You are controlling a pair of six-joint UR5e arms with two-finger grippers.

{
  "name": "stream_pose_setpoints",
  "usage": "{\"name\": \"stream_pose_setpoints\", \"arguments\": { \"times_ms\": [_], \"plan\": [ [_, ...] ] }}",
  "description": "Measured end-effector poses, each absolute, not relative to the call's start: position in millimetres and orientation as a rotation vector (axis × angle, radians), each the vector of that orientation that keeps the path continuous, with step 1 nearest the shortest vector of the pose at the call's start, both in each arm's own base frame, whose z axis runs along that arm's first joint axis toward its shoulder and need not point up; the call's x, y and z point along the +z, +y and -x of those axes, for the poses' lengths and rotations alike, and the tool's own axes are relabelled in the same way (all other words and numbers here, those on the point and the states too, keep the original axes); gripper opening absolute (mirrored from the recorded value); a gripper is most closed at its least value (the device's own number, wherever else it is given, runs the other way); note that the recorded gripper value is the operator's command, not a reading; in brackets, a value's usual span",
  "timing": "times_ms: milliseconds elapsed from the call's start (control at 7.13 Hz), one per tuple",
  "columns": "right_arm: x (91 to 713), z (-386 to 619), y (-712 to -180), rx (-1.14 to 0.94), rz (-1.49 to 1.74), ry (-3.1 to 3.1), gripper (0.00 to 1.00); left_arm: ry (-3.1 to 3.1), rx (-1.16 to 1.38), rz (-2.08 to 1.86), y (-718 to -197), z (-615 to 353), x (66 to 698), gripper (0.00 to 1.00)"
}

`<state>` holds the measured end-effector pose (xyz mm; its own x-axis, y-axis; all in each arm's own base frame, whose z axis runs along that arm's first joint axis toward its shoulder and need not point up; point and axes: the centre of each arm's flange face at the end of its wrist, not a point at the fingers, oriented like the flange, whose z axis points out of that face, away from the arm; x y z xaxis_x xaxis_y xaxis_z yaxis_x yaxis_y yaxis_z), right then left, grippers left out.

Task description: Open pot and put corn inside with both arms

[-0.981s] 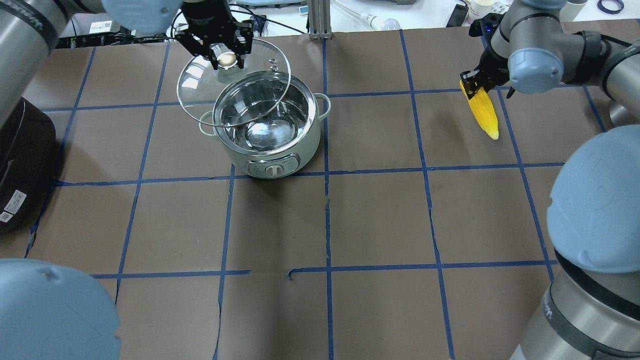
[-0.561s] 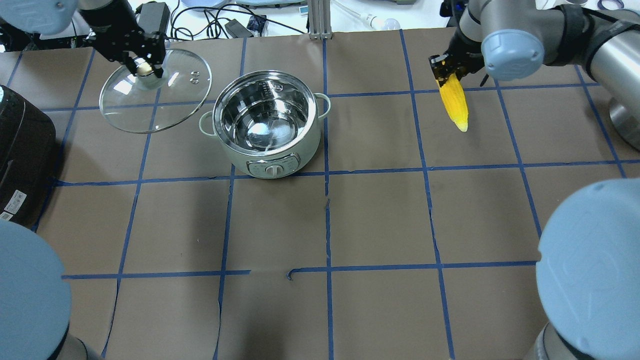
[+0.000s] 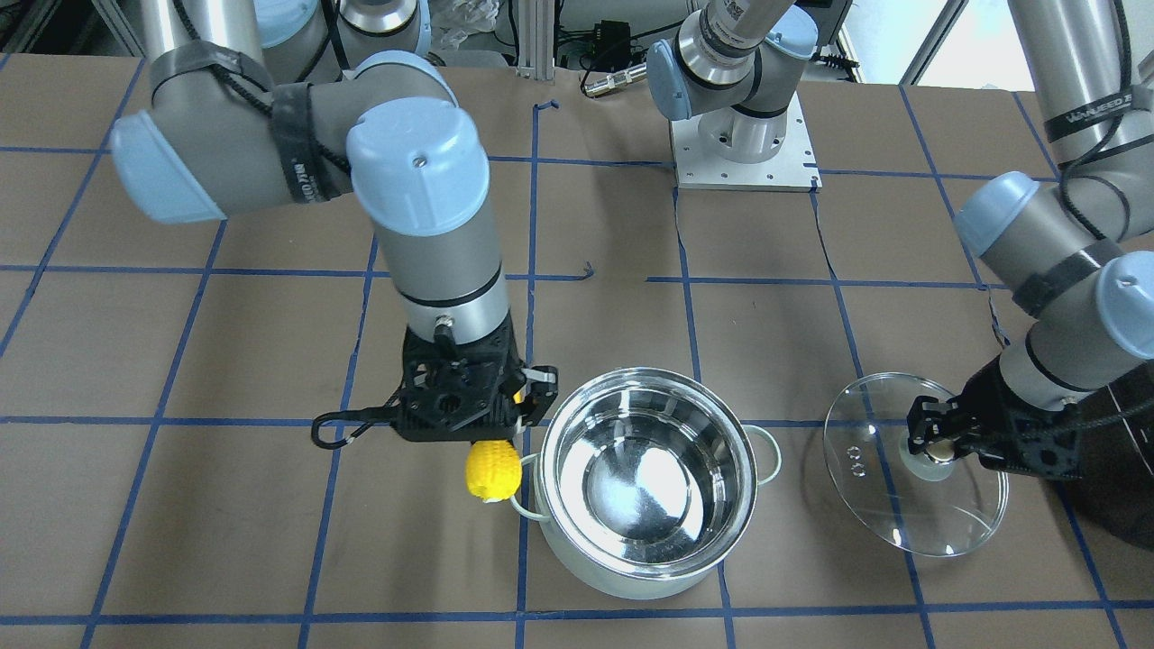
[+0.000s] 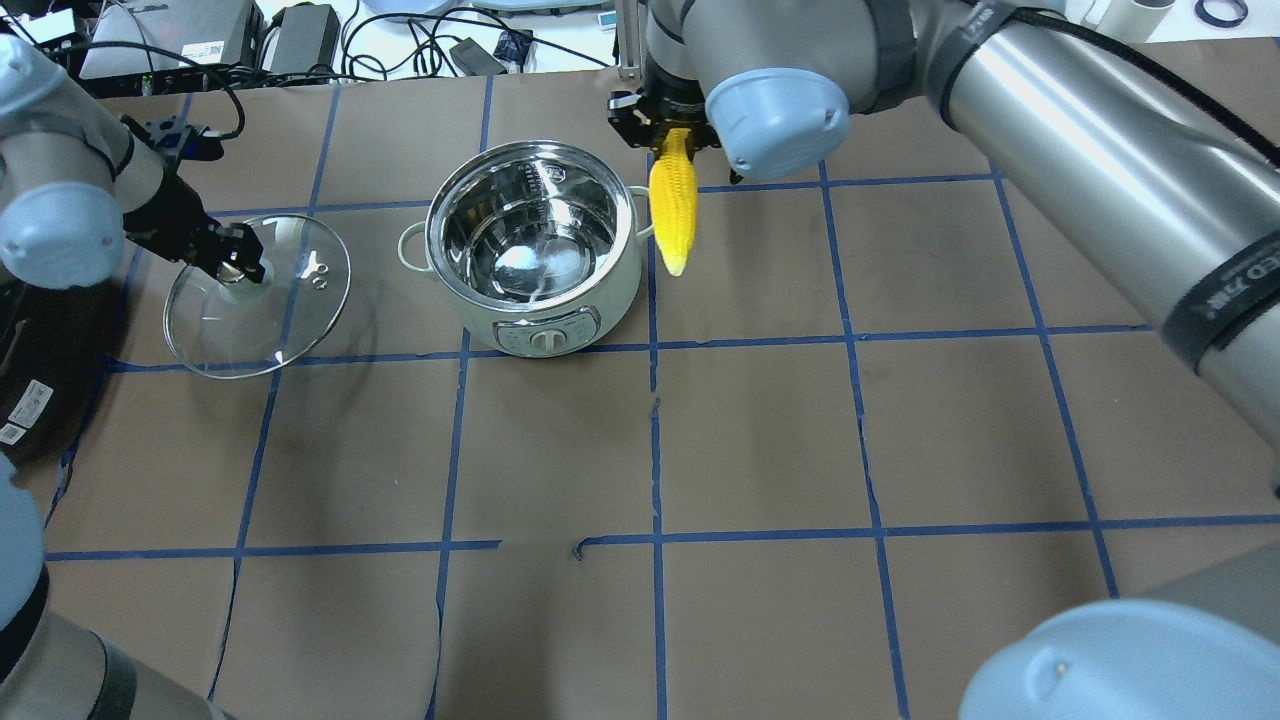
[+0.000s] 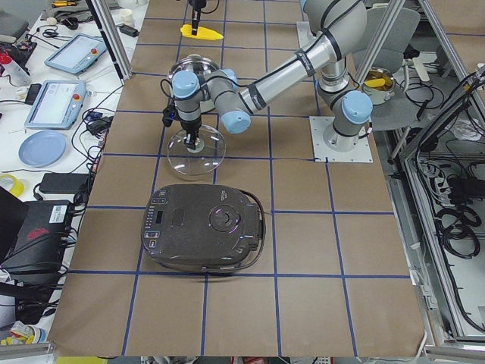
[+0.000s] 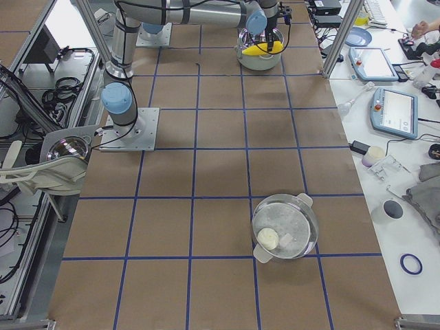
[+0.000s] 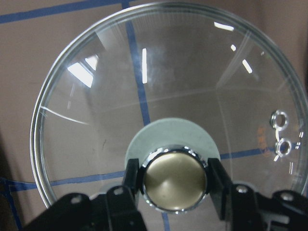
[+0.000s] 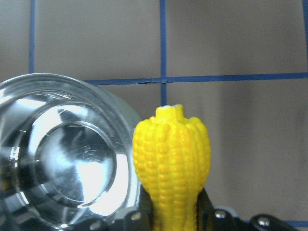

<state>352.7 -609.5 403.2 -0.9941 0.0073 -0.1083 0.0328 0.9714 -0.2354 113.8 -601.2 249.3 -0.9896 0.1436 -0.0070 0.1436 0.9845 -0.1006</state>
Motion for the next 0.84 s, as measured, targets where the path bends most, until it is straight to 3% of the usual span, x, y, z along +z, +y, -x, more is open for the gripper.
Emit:
{"name": "stream_pose_setpoints", "arguments": {
  "times_ms": [140,280,561,701,841],
  "plan": [
    [407,-387,-596,-0.363,-0.063,2.991,0.35,-3.141,0.2,0.229,-584,-107,231,0.42],
    [399,-417,-585,-0.343,-0.096,2.982,0.35,-3.147,0.203,0.233,-575,-103,224,0.99],
    [394,-449,-585,-0.35,-0.132,2.969,0.35,-3.143,0.174,0.242,-566,-98,232,1.0],
    [392,-456,-594,-0.367,-0.136,2.969,0.35,-3.124,0.118,0.248,-566,-93,259,1.0],
    [386,-460,-602,-0.375,-0.151,2.968,0.42,-3.101,0.059,0.245,-566,-84,307,1.0]
  ]
}}
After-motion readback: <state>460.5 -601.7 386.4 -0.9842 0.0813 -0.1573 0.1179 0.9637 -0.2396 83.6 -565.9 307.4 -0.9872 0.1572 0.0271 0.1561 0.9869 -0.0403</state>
